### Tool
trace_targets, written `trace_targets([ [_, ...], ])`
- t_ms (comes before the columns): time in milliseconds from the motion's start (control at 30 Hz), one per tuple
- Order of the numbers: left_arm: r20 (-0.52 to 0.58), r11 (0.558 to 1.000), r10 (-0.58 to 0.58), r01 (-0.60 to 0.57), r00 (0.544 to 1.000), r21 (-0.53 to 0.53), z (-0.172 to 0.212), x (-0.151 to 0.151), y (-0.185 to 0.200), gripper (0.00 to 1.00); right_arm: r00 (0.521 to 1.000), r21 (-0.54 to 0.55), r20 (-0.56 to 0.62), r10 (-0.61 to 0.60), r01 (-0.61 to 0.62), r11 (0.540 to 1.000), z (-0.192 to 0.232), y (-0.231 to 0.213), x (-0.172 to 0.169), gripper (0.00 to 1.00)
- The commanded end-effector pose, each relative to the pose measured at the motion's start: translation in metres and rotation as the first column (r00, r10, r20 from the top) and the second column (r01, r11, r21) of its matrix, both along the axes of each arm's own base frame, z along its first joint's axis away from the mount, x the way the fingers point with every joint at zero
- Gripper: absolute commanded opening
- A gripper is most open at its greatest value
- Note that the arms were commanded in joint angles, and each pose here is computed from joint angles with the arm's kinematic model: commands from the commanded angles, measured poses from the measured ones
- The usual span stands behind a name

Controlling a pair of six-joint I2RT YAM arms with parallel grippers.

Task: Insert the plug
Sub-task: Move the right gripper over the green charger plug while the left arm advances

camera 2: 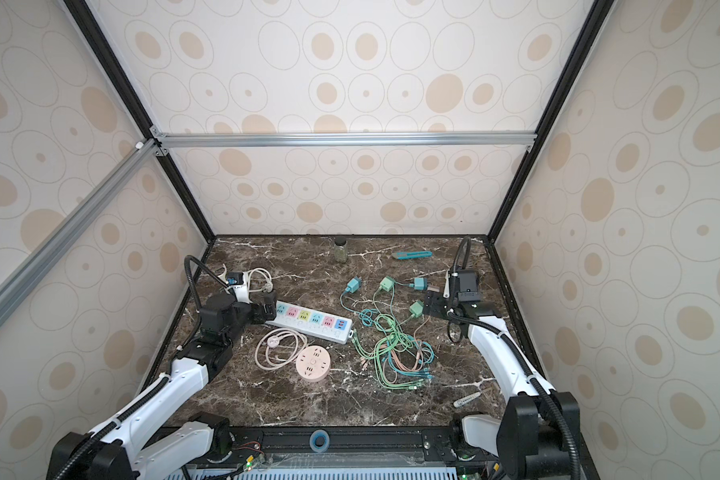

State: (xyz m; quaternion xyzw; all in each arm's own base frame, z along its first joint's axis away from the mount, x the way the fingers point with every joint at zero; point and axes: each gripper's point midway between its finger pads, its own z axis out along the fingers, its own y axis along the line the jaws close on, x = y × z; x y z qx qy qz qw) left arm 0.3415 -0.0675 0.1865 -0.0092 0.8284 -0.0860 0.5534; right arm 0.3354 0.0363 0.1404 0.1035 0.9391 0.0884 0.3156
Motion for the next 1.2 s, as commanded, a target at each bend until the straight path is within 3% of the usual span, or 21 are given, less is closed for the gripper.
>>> trace_targets([
  [0,-0.023,0.999,-0.026,0.025,0.999,-0.039,0.011,-0.008,-0.007,0.99,0.996,0.062,-0.090,0.002,0.004,0.998,-0.008,0.015,-0.007,0.80],
  [233,-0.052,1.000,-0.023,0.022,0.998,-0.019,0.014,-0.013,-0.005,0.99,0.985,0.088,-0.173,0.009,0.006,0.996,-0.032,0.034,0.001,0.78],
  [1167,-0.082,0.998,-0.058,0.056,0.995,-0.023,0.008,-0.019,-0.010,0.99,0.965,0.105,-0.208,-0.156,0.181,0.978,-0.102,0.046,0.059,0.69],
])
